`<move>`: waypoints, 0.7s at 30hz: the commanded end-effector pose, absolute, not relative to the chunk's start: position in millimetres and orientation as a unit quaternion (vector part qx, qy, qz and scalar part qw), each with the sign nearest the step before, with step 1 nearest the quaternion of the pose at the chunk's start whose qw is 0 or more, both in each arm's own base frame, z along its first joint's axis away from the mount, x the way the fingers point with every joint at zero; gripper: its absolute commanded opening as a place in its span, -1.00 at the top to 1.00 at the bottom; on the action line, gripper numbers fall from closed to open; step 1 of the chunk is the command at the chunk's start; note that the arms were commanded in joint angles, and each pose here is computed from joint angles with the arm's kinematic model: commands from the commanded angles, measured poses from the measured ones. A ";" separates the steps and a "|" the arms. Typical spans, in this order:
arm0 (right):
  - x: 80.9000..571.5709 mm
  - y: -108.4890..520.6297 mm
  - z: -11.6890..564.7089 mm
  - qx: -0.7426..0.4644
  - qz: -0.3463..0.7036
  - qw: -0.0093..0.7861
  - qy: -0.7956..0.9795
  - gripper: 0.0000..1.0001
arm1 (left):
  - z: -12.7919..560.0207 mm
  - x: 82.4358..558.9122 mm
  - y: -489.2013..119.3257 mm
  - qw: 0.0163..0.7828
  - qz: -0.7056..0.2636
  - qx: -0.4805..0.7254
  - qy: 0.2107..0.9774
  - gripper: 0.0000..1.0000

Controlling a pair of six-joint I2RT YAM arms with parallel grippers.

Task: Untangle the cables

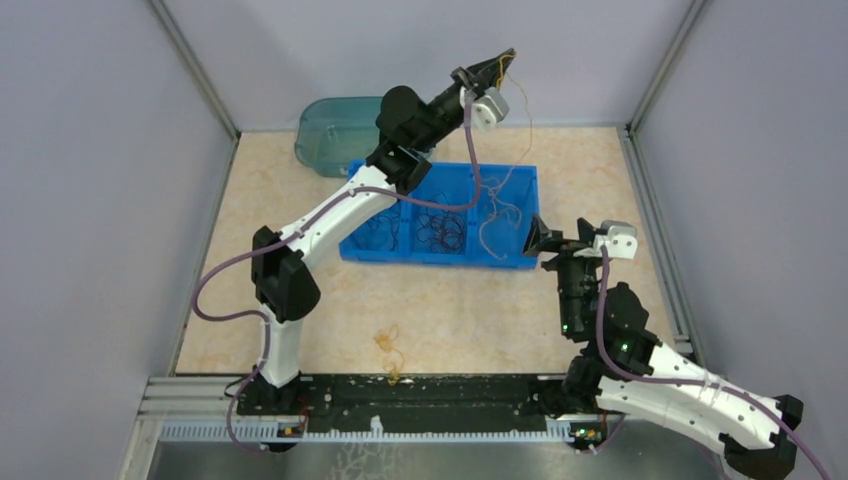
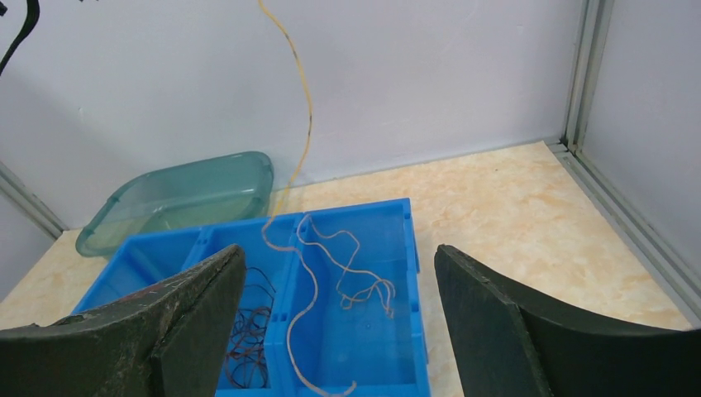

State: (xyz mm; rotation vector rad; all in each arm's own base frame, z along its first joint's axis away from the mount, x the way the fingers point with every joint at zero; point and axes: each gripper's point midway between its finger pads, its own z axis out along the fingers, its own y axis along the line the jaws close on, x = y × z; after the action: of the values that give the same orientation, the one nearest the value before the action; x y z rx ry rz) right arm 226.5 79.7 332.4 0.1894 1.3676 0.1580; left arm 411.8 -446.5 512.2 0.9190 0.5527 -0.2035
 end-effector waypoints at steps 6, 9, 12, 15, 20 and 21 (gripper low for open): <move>226.0 78.7 335.9 0.098 0.091 0.770 0.623 -0.70 | 569.2 410.7 -429.4 0.908 -0.036 0.362 0.207 1.00; 225.6 78.2 334.5 0.102 0.094 0.768 0.625 -0.70 | 544.9 411.0 -436.2 0.890 -0.050 0.392 0.227 1.00; 224.2 75.4 333.8 0.106 0.095 0.768 0.624 -0.69 | 502.0 410.2 -444.9 0.857 -0.076 0.435 0.265 1.00; 222.1 70.7 335.1 0.112 0.096 0.769 0.622 -0.69 | 448.8 410.2 -451.0 0.813 -0.095 0.476 0.320 1.00; 218.7 63.5 339.8 0.124 0.101 0.771 0.617 -0.68 | 377.1 406.7 -449.3 0.748 -0.126 0.501 0.417 1.00; 218.6 63.0 340.1 0.124 0.099 0.771 0.617 -0.68 | 367.2 407.7 -449.0 0.736 -0.130 0.501 0.436 1.00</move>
State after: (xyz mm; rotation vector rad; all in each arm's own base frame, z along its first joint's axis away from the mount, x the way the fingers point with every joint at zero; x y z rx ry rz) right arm 220.5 71.4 333.8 0.2330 1.3541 0.2118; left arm 419.3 -453.4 389.3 1.0827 0.8101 -0.2197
